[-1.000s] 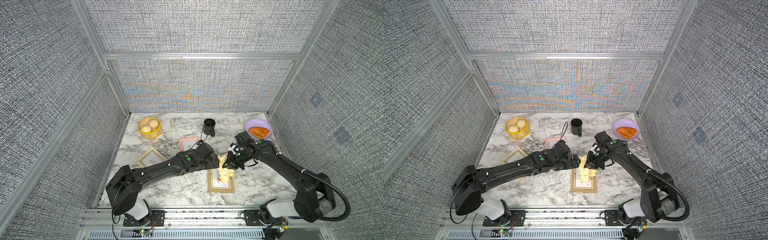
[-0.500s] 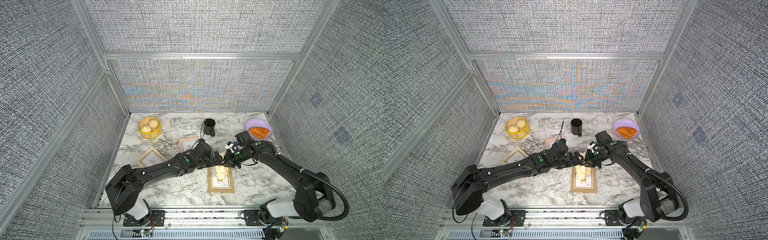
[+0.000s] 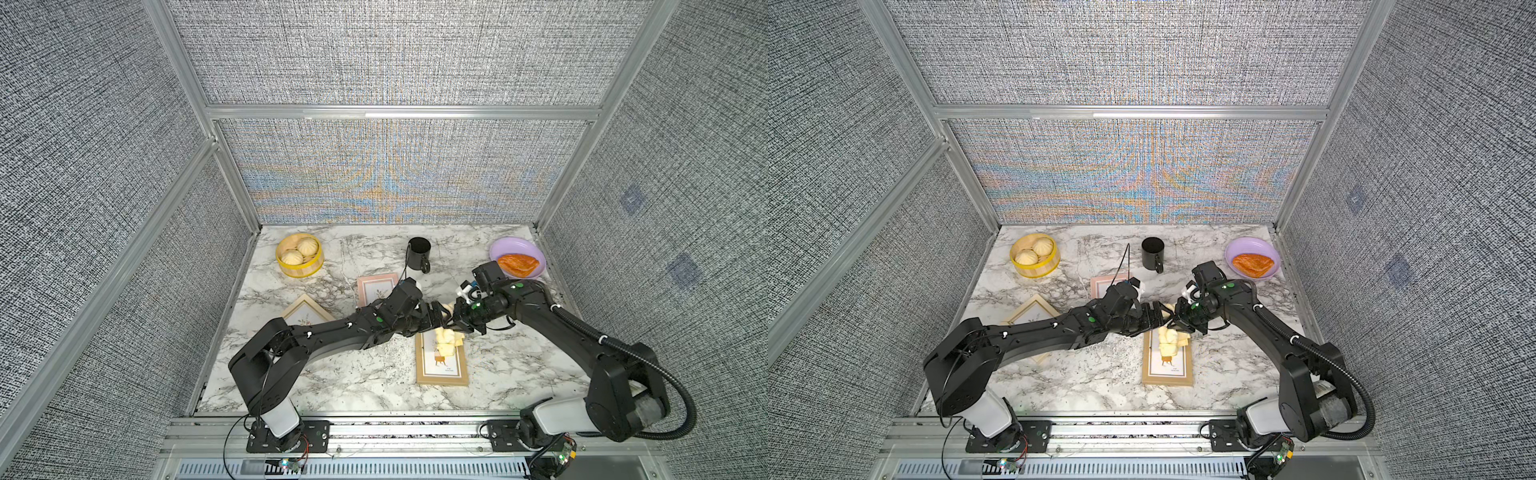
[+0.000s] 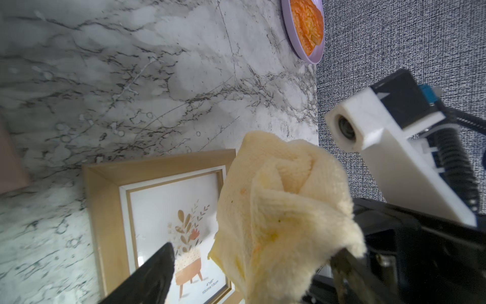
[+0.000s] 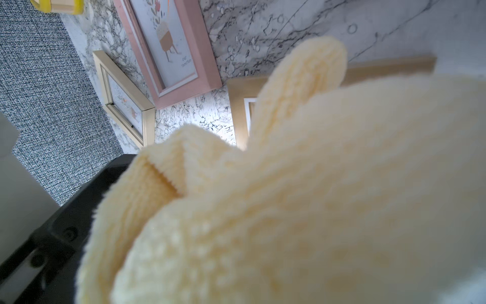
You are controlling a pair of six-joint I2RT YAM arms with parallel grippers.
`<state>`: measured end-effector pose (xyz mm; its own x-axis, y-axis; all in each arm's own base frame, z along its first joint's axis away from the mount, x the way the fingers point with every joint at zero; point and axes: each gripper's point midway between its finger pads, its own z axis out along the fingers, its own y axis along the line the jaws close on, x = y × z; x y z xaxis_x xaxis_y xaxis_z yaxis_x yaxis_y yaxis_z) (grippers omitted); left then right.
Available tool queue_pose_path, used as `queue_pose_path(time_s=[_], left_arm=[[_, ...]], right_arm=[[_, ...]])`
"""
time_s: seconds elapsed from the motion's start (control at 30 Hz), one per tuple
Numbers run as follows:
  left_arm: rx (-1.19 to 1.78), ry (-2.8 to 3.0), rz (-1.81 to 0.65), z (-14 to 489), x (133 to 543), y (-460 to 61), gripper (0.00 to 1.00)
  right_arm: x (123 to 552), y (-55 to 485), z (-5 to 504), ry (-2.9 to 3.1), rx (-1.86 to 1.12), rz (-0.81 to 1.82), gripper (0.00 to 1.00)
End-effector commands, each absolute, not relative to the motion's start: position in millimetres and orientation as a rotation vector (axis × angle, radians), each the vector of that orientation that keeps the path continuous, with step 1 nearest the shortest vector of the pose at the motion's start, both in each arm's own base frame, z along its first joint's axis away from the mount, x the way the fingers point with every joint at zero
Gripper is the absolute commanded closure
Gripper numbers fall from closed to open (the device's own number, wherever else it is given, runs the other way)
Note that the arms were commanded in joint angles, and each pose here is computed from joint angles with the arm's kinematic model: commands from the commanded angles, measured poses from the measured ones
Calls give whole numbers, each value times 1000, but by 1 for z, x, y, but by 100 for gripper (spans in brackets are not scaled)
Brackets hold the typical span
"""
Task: Wipe the picture frame with a cloth
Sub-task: Adjust the cleaning item.
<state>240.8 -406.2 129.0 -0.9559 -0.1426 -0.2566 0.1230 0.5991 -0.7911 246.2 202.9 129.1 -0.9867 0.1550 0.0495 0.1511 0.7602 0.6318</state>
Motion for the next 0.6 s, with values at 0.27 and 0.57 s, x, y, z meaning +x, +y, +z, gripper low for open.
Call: queue_pose_path(time_s=[0.27, 0.57], left_arm=[[-70, 2389, -1407, 170, 256, -395, 2], [-21, 2431, -1393, 165, 248, -394, 0]], right_arm=[[232, 216, 134, 2947, 202, 1248, 100], [235, 219, 141, 2925, 171, 1281, 100]])
